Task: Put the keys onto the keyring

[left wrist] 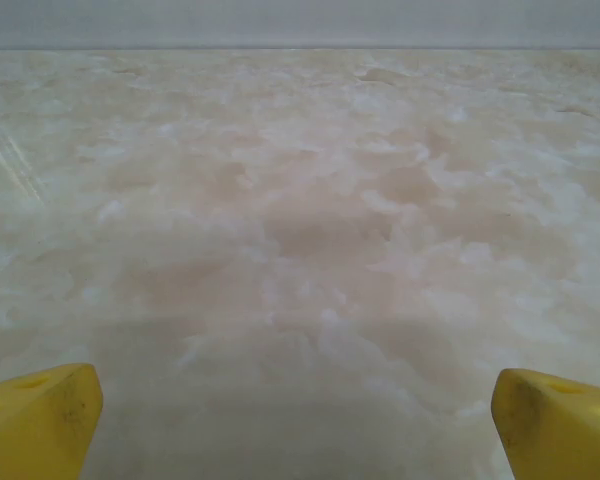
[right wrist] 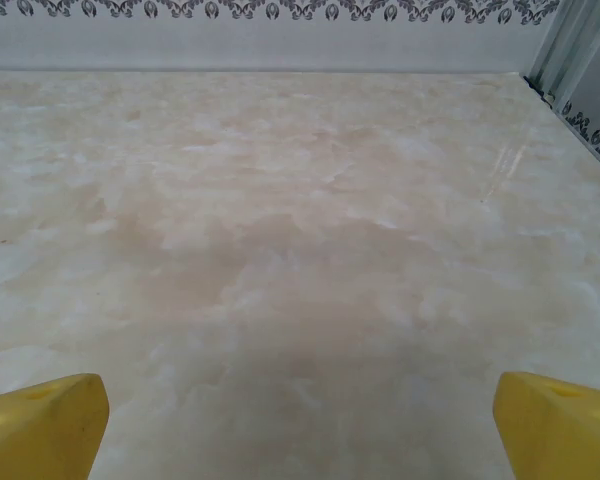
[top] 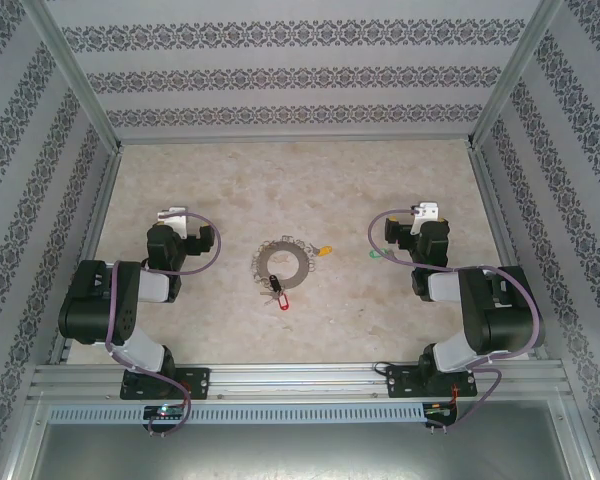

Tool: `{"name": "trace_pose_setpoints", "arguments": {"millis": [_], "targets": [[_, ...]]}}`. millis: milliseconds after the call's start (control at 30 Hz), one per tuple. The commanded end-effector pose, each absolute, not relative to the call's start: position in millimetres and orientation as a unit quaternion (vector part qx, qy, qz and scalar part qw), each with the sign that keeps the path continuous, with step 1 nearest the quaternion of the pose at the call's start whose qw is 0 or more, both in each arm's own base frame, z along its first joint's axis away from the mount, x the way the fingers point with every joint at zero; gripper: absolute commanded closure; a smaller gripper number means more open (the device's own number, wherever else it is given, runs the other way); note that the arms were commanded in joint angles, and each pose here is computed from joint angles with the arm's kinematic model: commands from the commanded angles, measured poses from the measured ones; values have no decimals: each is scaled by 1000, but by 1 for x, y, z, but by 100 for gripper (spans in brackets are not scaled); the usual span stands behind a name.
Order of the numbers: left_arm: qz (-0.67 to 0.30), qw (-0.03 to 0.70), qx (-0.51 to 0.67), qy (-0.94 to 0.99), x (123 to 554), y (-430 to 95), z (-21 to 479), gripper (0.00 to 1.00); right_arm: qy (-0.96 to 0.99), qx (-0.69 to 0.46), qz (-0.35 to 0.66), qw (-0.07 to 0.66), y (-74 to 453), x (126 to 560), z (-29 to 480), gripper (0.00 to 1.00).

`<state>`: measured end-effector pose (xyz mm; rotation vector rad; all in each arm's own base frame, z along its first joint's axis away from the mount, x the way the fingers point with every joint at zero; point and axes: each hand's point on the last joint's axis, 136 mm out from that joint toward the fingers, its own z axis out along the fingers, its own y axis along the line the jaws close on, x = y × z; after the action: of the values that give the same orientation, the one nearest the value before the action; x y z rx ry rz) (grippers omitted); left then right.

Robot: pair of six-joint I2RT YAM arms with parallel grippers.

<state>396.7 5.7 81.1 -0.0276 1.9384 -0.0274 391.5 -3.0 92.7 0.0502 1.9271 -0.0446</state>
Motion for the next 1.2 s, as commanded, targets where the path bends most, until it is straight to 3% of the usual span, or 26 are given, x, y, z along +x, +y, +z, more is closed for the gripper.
{"name": "trace_pose_setpoints", "arguments": {"millis": [0, 1167], "targets": [[-11, 572, -1, 820, 401, 6, 87, 0, 808, 32, -19, 589, -6, 397, 105, 2], [-13, 573, -2, 819, 400, 6, 89, 0, 806, 38, -26, 590, -8, 397, 107, 2]]}}
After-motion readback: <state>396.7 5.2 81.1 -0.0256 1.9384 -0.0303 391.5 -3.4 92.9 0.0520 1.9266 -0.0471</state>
